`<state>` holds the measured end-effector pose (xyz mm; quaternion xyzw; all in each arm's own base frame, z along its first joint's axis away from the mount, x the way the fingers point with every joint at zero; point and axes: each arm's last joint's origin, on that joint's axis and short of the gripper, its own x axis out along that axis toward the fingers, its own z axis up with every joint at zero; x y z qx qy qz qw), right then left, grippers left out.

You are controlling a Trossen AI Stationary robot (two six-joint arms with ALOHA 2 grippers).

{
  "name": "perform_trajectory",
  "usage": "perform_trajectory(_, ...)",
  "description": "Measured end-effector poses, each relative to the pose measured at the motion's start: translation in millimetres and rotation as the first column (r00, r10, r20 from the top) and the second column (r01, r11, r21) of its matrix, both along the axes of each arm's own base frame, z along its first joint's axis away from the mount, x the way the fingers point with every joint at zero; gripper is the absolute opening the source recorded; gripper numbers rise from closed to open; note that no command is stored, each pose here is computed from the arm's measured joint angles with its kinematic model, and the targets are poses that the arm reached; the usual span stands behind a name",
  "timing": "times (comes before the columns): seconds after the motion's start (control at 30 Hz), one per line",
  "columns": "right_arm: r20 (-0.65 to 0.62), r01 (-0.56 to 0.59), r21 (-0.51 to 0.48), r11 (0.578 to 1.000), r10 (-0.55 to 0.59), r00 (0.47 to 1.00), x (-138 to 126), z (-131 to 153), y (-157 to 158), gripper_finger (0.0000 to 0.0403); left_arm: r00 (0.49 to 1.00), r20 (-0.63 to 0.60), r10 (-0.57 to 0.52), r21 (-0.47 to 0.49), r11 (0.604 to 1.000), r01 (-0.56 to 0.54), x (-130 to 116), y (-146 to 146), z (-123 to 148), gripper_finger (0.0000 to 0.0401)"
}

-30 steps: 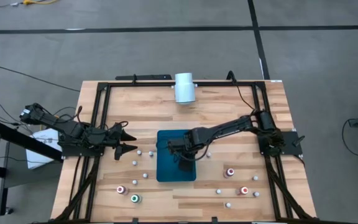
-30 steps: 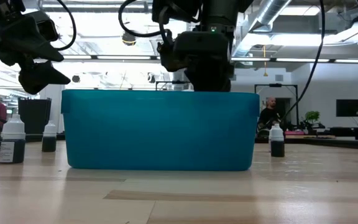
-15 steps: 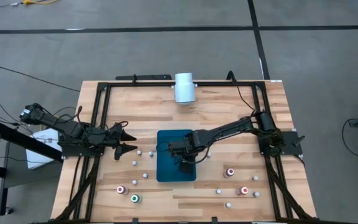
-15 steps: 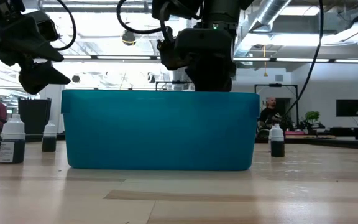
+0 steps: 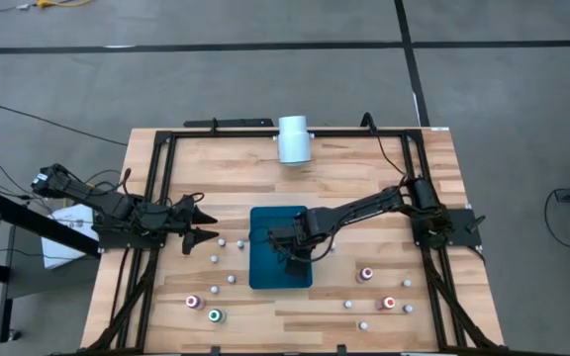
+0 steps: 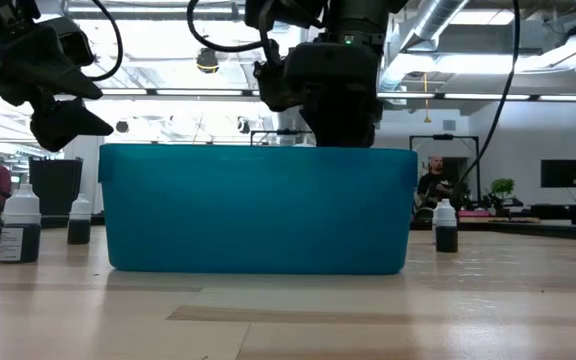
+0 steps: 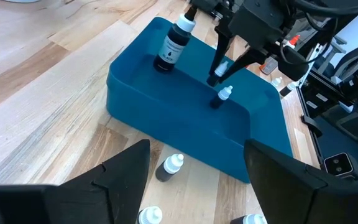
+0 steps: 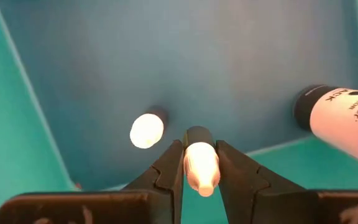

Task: Pick & Place food coloring
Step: Put the small green food coloring bottle into the blue bin

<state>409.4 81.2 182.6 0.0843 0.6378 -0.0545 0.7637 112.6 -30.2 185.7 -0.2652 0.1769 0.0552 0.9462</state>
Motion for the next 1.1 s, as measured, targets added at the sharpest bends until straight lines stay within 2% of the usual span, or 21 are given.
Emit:
perform_trajectory(0.2, -0.041, 0.006, -0.019, 1.0, -0.006, 0.999, 4, -19, 3, 0.0071, 1.0, 0.0, 0.0, 0.0, 1.0, 0.0, 0, 0, 0, 0.0252)
perform_trajectory(0.33, -0.052, 0.008, -0.055, 0.998, -0.01, 0.999, 3, -19, 9, 0.0071, 1.0, 0.001, 0.0, 0.0, 1.0, 0.0, 0, 0, 0, 0.0252)
perform_trajectory(0.6, -0.026, 0.006, -0.036, 0.999, -0.007, 1.0, 5, -15, 11, 0.0075, 1.0, 0.0, 0.0, 0.0, 1.0, 0.0, 0, 0, 0, 0.0252)
perform_trajectory(1.1, -0.024, 0.007, -0.04, 0.999, -0.008, 1.0, 5, -15, 11, 0.0141, 1.0, 0.0, -0.002, 0.002, 1.0, 0.002, 0, 0, 0, 0.0252)
